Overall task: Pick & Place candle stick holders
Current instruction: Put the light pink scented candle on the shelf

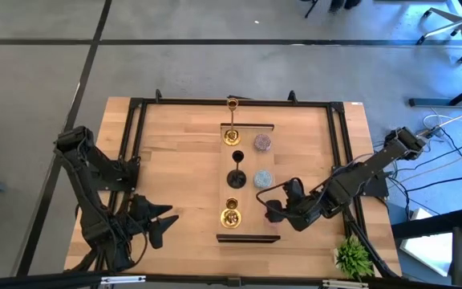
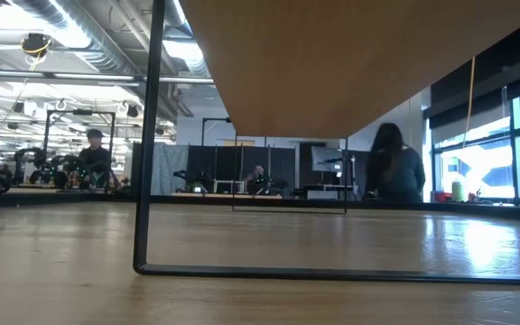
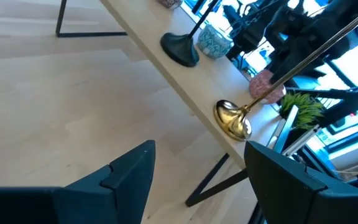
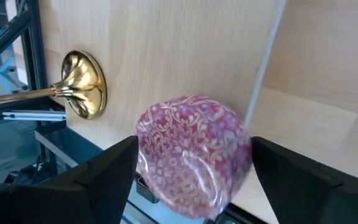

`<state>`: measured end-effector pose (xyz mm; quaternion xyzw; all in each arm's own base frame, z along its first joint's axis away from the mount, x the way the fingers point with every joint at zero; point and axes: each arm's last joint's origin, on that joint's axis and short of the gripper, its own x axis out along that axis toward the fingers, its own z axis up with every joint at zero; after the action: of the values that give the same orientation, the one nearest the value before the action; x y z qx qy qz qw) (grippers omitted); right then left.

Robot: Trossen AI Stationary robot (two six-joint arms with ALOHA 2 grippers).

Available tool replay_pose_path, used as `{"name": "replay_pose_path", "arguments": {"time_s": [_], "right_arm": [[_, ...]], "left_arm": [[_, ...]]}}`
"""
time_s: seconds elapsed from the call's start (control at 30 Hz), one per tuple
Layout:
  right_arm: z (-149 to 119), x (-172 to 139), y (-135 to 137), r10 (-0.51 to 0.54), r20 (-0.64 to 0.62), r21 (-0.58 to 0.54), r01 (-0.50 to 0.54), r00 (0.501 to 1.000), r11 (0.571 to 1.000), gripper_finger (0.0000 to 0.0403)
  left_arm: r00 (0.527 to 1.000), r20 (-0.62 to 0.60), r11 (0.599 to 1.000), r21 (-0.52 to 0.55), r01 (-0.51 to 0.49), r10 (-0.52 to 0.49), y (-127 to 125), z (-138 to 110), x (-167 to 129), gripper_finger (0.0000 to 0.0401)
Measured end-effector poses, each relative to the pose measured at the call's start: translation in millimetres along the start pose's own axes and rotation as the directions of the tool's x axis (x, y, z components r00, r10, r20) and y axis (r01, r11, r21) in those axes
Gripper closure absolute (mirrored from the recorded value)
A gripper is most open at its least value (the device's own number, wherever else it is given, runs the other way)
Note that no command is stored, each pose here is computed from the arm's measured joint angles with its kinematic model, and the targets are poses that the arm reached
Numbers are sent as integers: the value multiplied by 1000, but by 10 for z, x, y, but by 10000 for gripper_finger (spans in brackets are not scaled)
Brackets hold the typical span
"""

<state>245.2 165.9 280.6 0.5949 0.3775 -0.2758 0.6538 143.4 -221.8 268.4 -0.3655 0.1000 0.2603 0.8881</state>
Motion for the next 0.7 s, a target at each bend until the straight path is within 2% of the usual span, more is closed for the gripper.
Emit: {"name": "replay_pose_path", "arguments": {"time_s": [0.17, 0.7], "right_arm": [[28, -73, 21, -36, 17, -14, 36, 999, 999, 90], [15, -82, 69, 12, 16, -14, -12, 1000, 1000, 90]], "left_arm": [[1000, -3, 1000, 4, -4, 4, 4, 1, 0, 158], [1000, -5, 1000, 2, -5, 5, 3, 0, 0, 158]]}}
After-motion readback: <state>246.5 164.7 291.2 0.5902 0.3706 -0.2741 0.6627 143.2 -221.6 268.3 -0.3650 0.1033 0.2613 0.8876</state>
